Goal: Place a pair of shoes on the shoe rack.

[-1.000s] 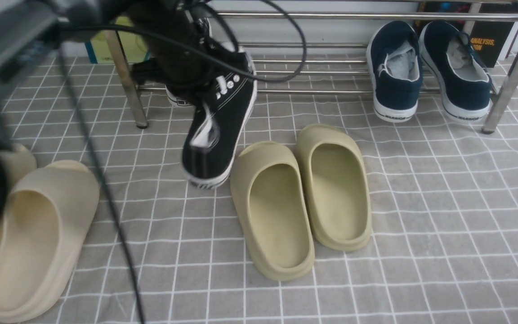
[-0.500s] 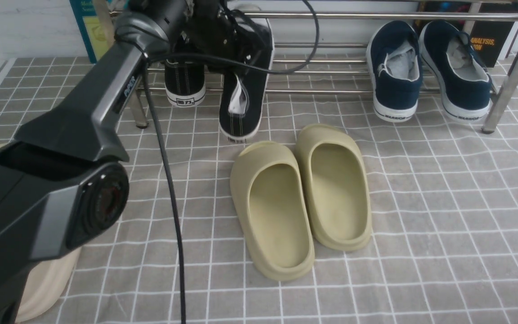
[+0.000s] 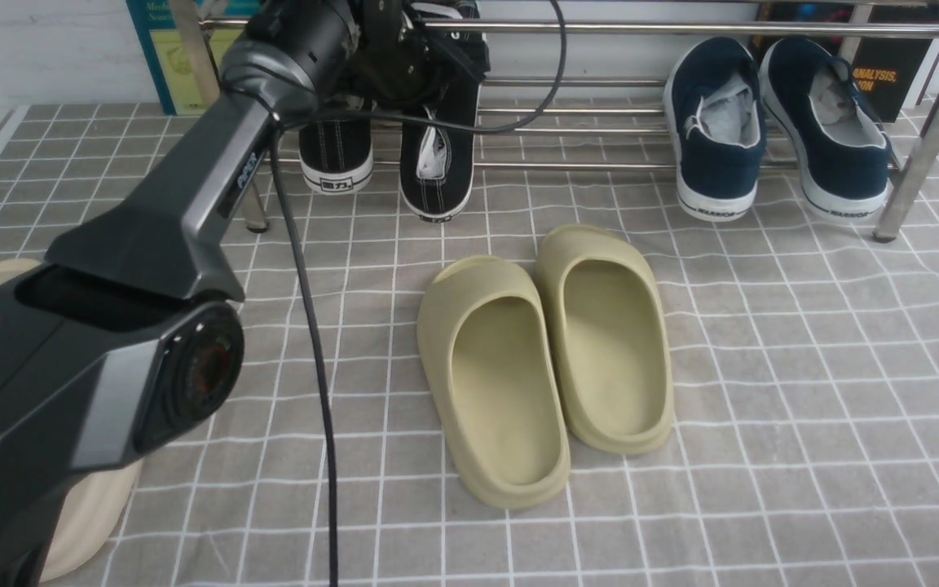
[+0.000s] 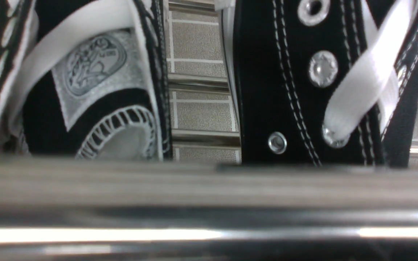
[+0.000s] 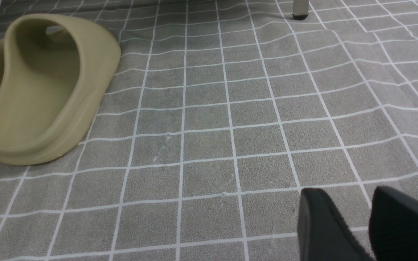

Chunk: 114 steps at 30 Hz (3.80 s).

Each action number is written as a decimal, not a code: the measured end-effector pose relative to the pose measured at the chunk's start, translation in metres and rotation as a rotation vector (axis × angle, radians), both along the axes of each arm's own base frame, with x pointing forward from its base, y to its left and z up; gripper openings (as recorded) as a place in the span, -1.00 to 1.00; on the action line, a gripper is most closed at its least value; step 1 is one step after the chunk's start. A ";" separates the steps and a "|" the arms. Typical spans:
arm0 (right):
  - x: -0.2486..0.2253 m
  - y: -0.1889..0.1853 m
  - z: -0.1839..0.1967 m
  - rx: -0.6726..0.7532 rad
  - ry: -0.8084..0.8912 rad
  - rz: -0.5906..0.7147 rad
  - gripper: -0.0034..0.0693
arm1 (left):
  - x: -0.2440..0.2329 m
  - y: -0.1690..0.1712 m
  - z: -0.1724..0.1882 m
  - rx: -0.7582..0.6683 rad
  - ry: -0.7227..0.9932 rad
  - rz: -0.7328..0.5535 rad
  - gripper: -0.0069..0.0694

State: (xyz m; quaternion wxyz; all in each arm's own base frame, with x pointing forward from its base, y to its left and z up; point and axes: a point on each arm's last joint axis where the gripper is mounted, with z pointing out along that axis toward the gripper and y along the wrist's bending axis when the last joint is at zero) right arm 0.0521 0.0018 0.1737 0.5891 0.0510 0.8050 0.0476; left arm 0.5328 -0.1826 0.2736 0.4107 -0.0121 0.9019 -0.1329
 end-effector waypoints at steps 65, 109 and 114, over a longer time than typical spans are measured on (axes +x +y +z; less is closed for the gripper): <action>0.000 0.000 0.000 -0.001 0.000 0.000 -0.25 | -0.469 0.165 0.012 0.042 -0.593 -0.073 -0.85; 0.000 0.000 0.000 -0.001 0.000 0.000 -0.25 | -0.481 0.176 -0.106 0.068 -0.368 0.098 -0.85; 0.000 0.000 0.000 -0.001 0.000 0.000 -0.25 | -0.482 0.174 -0.106 0.061 -0.369 0.064 -0.85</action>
